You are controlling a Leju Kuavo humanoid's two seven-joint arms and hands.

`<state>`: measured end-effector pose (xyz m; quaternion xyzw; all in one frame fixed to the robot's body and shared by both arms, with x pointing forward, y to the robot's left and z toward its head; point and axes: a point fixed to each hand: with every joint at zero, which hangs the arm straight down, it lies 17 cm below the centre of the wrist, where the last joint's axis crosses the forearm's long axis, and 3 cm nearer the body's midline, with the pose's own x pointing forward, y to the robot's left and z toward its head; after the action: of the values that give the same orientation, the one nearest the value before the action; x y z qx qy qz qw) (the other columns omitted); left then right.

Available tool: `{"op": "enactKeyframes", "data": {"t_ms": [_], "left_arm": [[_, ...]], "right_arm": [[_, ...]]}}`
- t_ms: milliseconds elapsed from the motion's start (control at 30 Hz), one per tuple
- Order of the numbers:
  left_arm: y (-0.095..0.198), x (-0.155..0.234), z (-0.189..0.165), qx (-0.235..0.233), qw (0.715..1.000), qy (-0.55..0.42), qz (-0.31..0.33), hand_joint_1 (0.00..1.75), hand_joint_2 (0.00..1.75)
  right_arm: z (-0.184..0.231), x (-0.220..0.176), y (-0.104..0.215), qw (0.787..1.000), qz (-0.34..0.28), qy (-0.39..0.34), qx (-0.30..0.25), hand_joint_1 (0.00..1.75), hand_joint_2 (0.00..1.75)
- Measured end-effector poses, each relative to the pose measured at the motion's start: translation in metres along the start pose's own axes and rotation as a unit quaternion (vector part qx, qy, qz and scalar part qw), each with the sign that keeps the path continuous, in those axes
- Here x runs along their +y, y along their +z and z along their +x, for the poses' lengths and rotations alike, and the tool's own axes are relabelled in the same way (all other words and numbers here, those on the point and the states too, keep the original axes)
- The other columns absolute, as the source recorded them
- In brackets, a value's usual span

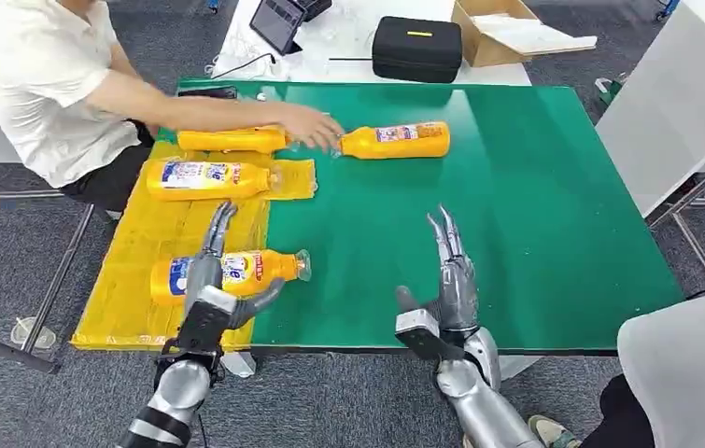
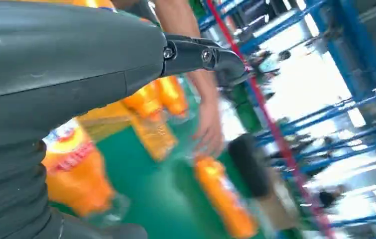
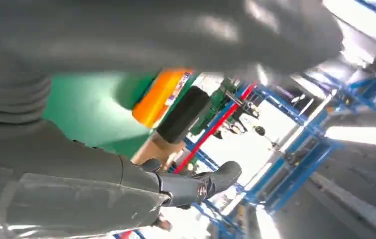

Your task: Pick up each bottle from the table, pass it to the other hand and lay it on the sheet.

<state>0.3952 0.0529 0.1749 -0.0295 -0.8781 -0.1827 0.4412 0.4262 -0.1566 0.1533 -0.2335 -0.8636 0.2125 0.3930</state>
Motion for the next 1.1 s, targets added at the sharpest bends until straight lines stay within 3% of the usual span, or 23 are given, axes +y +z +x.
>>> {"op": "enactKeyframes", "data": {"t_ms": [67, 167, 367, 700, 1100], "left_arm": [[-0.004, -0.003, 0.021, -0.019, 0.999, 0.030, 0.010, 0.00, 1.75], [-0.010, -0.002, 0.040, -0.008, 0.991, 0.127, 0.046, 0.00, 1.75], [-0.007, -0.013, 0.047, 0.017, 0.978, 0.194, 0.075, 0.00, 1.75], [-0.004, -0.023, 0.056, 0.007, 0.980, 0.183, 0.075, 0.00, 1.75], [-0.005, -0.030, 0.062, 0.001, 0.982, 0.174, 0.066, 0.00, 1.75]], "right_arm": [[-0.008, 0.008, 0.005, 0.999, 0.028, 0.036, -0.008, 0.00, 1.75], [-0.040, 0.023, 0.017, 0.986, 0.103, 0.130, -0.016, 0.00, 1.75], [-0.109, -0.002, 0.022, 0.952, 0.163, 0.260, 0.010, 0.00, 1.75], [-0.170, -0.026, 0.023, 0.918, 0.219, 0.325, 0.057, 0.00, 1.75], [-0.188, -0.023, 0.014, 0.900, 0.264, 0.341, 0.069, 0.00, 1.75]]}}
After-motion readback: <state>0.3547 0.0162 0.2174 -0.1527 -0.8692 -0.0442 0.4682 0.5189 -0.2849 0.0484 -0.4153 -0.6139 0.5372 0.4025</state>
